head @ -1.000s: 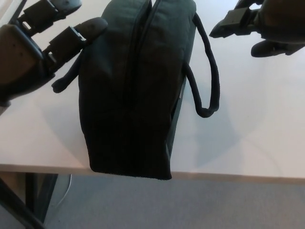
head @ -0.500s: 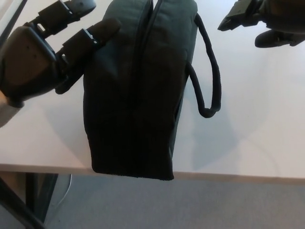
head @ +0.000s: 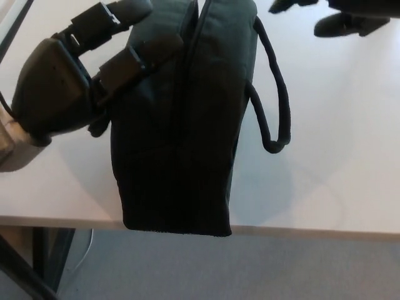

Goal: A lunch bag is kept on the middle of the desk and the robot uses both its hands to grab the opening of the bag from the left and right and moves its hands away from each other to spread the bag open

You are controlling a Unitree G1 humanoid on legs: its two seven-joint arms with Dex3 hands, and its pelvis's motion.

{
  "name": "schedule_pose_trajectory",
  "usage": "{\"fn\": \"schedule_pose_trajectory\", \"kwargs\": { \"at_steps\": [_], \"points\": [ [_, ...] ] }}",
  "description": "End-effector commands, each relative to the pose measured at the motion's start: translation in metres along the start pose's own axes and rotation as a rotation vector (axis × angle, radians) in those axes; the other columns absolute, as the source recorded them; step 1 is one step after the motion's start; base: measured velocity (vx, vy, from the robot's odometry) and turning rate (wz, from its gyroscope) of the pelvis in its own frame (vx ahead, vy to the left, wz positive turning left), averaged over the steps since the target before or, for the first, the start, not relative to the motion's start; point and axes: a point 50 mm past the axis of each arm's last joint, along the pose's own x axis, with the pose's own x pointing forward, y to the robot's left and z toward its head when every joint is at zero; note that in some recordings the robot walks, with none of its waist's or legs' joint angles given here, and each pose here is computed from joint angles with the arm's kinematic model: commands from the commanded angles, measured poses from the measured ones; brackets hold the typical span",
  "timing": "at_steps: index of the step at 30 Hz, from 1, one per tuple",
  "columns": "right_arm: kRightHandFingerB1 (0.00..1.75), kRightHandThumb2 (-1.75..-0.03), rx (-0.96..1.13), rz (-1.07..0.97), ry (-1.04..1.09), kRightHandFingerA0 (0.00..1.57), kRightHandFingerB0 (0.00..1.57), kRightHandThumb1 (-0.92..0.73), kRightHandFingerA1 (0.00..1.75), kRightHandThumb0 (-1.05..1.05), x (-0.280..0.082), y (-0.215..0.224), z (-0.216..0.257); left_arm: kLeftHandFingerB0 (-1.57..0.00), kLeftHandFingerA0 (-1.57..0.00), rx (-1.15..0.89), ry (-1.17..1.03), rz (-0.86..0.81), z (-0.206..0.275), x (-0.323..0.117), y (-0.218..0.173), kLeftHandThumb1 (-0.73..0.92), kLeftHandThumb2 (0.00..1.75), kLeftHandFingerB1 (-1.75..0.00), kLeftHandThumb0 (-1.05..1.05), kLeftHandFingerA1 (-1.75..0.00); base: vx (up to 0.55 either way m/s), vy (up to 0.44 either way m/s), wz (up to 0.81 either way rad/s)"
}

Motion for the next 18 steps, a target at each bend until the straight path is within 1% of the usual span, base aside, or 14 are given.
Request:
{"fn": "schedule_pose_trajectory", "kwargs": {
  "at_steps": [1,3,4,5,6,7,8,10,11,12,14,15,16,18],
  "points": [
    [0.40,-0.56,-0.011,-0.082,0.092,0.96,0.63,-0.50,0.54,-0.35,0.011,-0.017,-0.010,-0.13,-0.35,-0.012,-0.035,0.034,0.013,-0.004,-0.004,0.52,0.55,-0.32,-0.07,-0.41,0.00,0.000,0.00],
    [0.41,-0.56,-0.003,-0.114,0.103,0.97,0.63,-0.50,0.56,-0.34,0.014,-0.019,-0.010,-0.10,-0.33,-0.039,-0.037,0.020,0.018,-0.005,-0.006,0.51,0.55,-0.32,-0.09,-0.40,0.00,0.000,0.00],
    [0.40,-0.56,-0.002,-0.122,0.101,0.91,0.64,-0.51,0.49,-0.34,0.015,-0.020,-0.010,-0.02,-0.25,-0.062,-0.037,0.008,0.021,-0.006,-0.007,0.33,0.82,-0.48,-0.06,-0.56,0.00,0.000,0.00],
    [0.40,-0.56,0.001,-0.129,0.097,0.91,0.64,-0.51,0.49,-0.34,0.016,-0.022,-0.009,-0.02,-0.25,-0.091,-0.039,-0.003,0.025,-0.007,-0.008,0.33,0.82,-0.48,-0.06,-0.56,0.00,0.000,0.00],
    [0.40,-0.57,0.003,-0.125,0.097,0.84,0.63,-0.52,0.46,-0.35,0.017,-0.023,-0.010,-0.13,-0.41,-0.103,-0.045,-0.002,0.027,-0.007,-0.008,0.49,0.55,-0.34,-0.01,-0.41,0.00,0.000,0.00],
    [0.40,-0.57,0.004,-0.123,0.097,0.84,0.63,-0.52,0.46,-0.35,0.017,-0.024,-0.010,-0.13,-0.41,-0.108,-0.047,-0.002,0.028,-0.007,-0.008,0.49,0.55,-0.34,-0.01,-0.41,0.00,0.000,0.00],
    [0.39,-0.57,0.022,-0.122,0.102,0.75,0.62,-0.54,0.43,-0.34,0.018,-0.027,-0.010,-0.16,-0.41,-0.137,-0.058,0.014,0.032,-0.007,-0.010,0.49,0.58,-0.35,0.02,-0.44,0.00,0.000,0.00],
    [0.39,-0.56,0.023,-0.123,0.103,0.76,0.62,-0.55,0.43,-0.35,0.019,-0.029,-0.010,-0.18,-0.41,-0.154,-0.060,0.021,0.034,-0.007,-0.012,0.50,0.58,-0.35,-0.01,-0.44,0.00,0.000,0.00],
    [0.50,-0.76,0.028,-0.119,0.109,0.75,0.54,-0.47,0.58,-0.43,0.020,-0.031,-0.011,-0.18,-0.42,-0.159,-0.066,0.021,0.037,-0.008,-0.015,0.49,0.63,-0.34,0.04,-0.46,0.00,0.000,0.00],
    [0.39,-0.58,0.029,-0.118,0.109,0.88,0.58,-0.56,0.51,-0.34,0.021,-0.031,-0.011,-0.20,-0.42,-0.165,-0.068,0.019,0.039,-0.009,-0.017,0.50,0.63,-0.34,0.07,-0.46,0.00,0.000,0.00],
    [0.38,-0.57,0.033,-0.120,0.108,0.87,0.57,-0.56,0.54,-0.34,0.021,-0.031,-0.010,-0.19,-0.41,-0.181,-0.066,0.009,0.042,-0.010,-0.019,0.48,0.63,-0.34,0.08,-0.45,0.00,0.000,0.00],
    [0.39,-0.56,0.030,-0.128,0.097,0.91,0.60,-0.54,0.55,-0.32,0.022,-0.030,-0.008,-0.21,-0.42,-0.186,-0.069,-0.001,0.043,-0.011,-0.020,0.49,0.58,-0.33,0.04,-0.42,0.00,0.000,0.00],
    [0.39,-0.56,0.024,-0.139,0.082,0.91,0.60,-0.54,0.55,-0.32,0.023,-0.028,-0.005,-0.21,-0.42,-0.192,-0.072,-0.015,0.045,-0.013,-0.021,0.49,0.58,-0.33,0.04,-0.42,0.00,0.000,0.00],
    [0.39,-0.58,0.051,-0.135,0.068,0.89,0.60,-0.54,0.50,-0.38,0.022,-0.022,-0.002,-0.26,-0.48,-0.201,-0.077,-0.004,0.048,-0.013,-0.023,0.49,0.58,-0.33,0.05,-0.44,0.00,0.000,0.00]
  ]
}}
